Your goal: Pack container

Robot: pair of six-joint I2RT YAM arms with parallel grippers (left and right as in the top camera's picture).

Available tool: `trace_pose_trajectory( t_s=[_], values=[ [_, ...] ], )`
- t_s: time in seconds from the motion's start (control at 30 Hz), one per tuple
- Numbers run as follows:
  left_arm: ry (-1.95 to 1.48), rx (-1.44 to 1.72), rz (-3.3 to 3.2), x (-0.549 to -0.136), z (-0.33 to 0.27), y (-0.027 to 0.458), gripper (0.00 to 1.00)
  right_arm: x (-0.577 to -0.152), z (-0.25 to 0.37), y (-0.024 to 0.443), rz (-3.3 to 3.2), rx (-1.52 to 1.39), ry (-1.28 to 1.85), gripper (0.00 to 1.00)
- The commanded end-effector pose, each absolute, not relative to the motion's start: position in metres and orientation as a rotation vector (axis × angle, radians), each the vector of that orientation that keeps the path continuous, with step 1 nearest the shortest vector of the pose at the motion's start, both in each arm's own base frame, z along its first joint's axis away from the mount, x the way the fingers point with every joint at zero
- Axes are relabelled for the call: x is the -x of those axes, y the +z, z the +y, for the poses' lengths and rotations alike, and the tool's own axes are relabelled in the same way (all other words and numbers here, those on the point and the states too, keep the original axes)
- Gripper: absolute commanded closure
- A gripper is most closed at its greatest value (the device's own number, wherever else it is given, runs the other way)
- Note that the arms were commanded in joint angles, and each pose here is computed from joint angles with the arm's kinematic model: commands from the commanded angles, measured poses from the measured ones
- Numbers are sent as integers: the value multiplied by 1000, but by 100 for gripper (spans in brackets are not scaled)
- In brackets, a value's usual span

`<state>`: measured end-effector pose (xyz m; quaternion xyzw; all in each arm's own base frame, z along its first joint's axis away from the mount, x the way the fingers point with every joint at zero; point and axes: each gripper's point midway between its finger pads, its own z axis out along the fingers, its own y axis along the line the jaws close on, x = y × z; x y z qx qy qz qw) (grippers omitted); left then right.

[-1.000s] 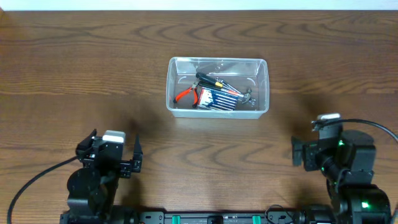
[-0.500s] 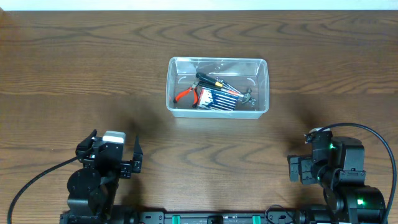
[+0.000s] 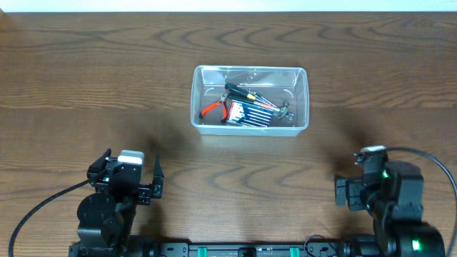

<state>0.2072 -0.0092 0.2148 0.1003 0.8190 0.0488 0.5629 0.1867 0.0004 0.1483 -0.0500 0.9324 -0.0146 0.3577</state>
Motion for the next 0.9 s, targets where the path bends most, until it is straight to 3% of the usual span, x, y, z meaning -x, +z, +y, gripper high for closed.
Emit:
trace_pose_trajectory(
  t_s=[0.0, 0.17, 0.43, 0.87],
  values=[
    [122, -218, 1924, -207, -7, 216, 2, -191, 5, 182, 2193, 116, -4, 1],
    [122, -218, 1924, -207, -7, 216, 2, -192, 10, 221, 1856, 134, -8, 1],
    [122, -218, 1924, -207, -7, 216, 2, -233, 24, 221, 1524, 214, -38, 1],
    [122, -218, 1924, -207, -7, 216, 2, -246, 13, 157, 1634, 182, -113, 1]
  ],
)
